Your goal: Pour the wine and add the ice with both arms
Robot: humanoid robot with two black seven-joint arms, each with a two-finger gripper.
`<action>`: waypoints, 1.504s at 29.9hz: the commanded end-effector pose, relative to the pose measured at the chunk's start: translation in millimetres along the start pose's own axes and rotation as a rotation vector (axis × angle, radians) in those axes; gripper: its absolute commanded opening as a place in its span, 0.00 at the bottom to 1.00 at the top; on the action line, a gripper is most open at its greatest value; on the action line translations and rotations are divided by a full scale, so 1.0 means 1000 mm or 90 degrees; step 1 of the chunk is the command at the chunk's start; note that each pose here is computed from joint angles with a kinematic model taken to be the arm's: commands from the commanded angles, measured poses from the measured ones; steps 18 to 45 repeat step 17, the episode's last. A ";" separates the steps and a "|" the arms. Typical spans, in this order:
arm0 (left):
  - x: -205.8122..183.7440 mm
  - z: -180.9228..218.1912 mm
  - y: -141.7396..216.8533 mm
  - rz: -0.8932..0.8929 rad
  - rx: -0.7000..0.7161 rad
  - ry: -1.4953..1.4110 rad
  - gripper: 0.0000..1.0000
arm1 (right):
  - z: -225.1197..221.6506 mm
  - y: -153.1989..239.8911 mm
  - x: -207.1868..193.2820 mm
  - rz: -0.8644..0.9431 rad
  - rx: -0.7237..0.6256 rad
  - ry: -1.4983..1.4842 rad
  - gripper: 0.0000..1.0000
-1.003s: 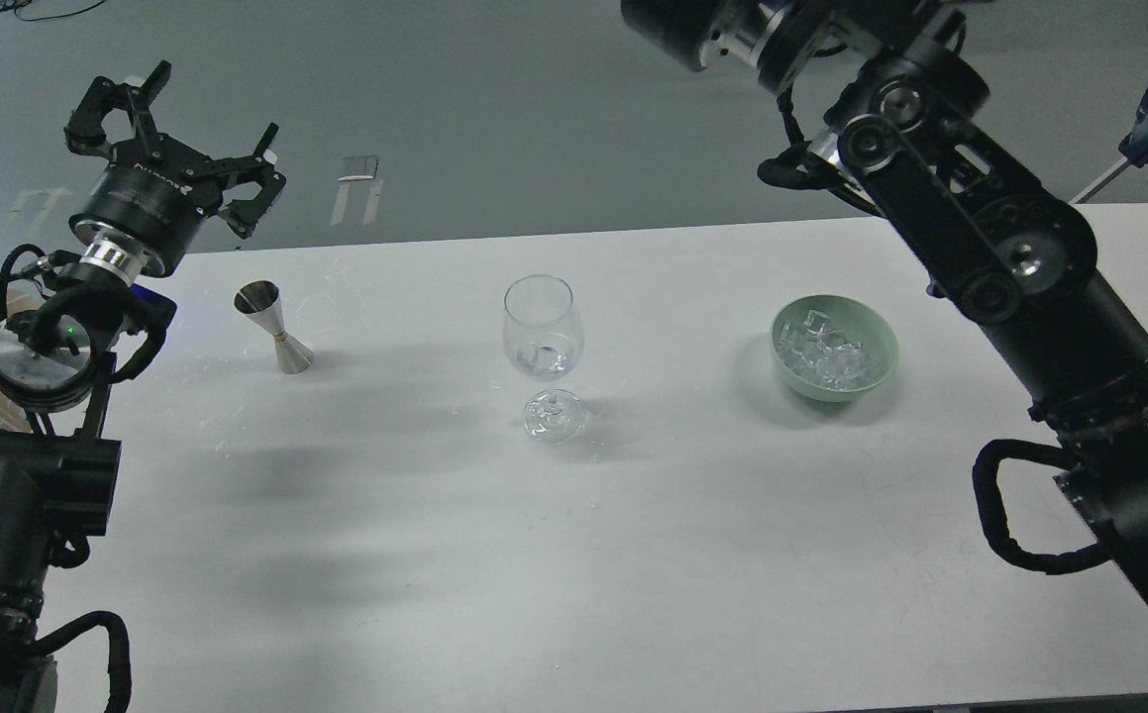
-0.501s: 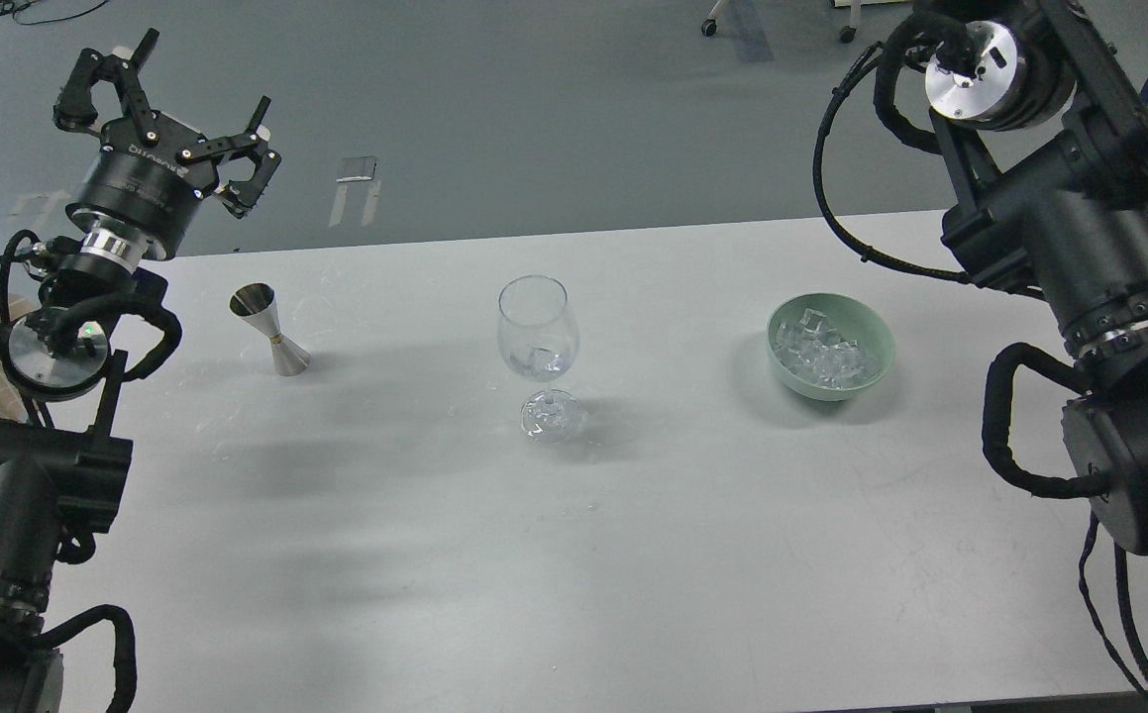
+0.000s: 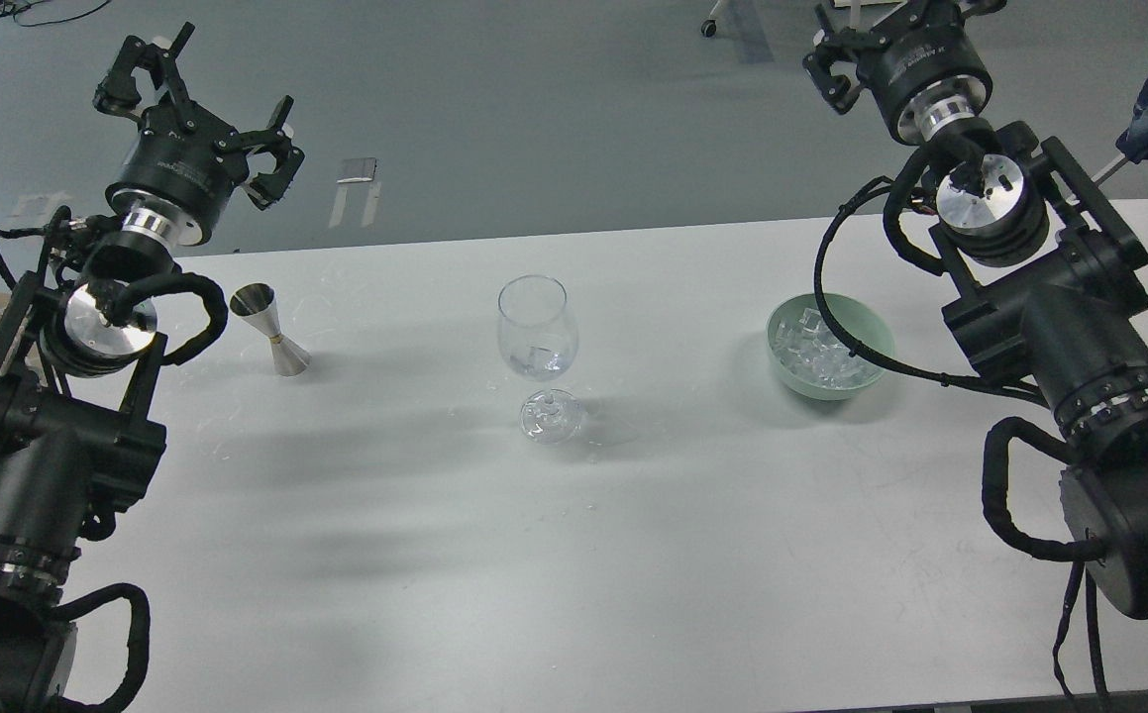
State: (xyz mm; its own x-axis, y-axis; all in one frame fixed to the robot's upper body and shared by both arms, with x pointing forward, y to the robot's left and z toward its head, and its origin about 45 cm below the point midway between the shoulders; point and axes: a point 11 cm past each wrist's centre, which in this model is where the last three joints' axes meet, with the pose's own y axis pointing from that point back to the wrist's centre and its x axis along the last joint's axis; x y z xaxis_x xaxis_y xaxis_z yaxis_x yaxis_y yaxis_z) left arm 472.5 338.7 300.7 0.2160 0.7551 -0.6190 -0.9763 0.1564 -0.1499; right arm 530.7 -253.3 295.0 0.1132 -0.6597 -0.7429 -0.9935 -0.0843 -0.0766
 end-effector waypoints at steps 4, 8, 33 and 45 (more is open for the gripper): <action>0.001 -0.007 -0.001 0.020 0.005 0.008 0.96 | 0.020 0.001 -0.012 -0.021 -0.044 0.060 1.00; -0.002 -0.013 -0.002 0.023 0.007 0.019 0.97 | 0.035 0.009 -0.032 -0.073 -0.062 0.081 1.00; 0.006 -0.007 0.003 0.029 0.002 0.021 0.98 | 0.029 0.009 -0.040 -0.089 -0.046 0.074 1.00; 0.006 -0.007 0.003 0.029 0.002 0.021 0.98 | 0.029 0.009 -0.040 -0.089 -0.046 0.074 1.00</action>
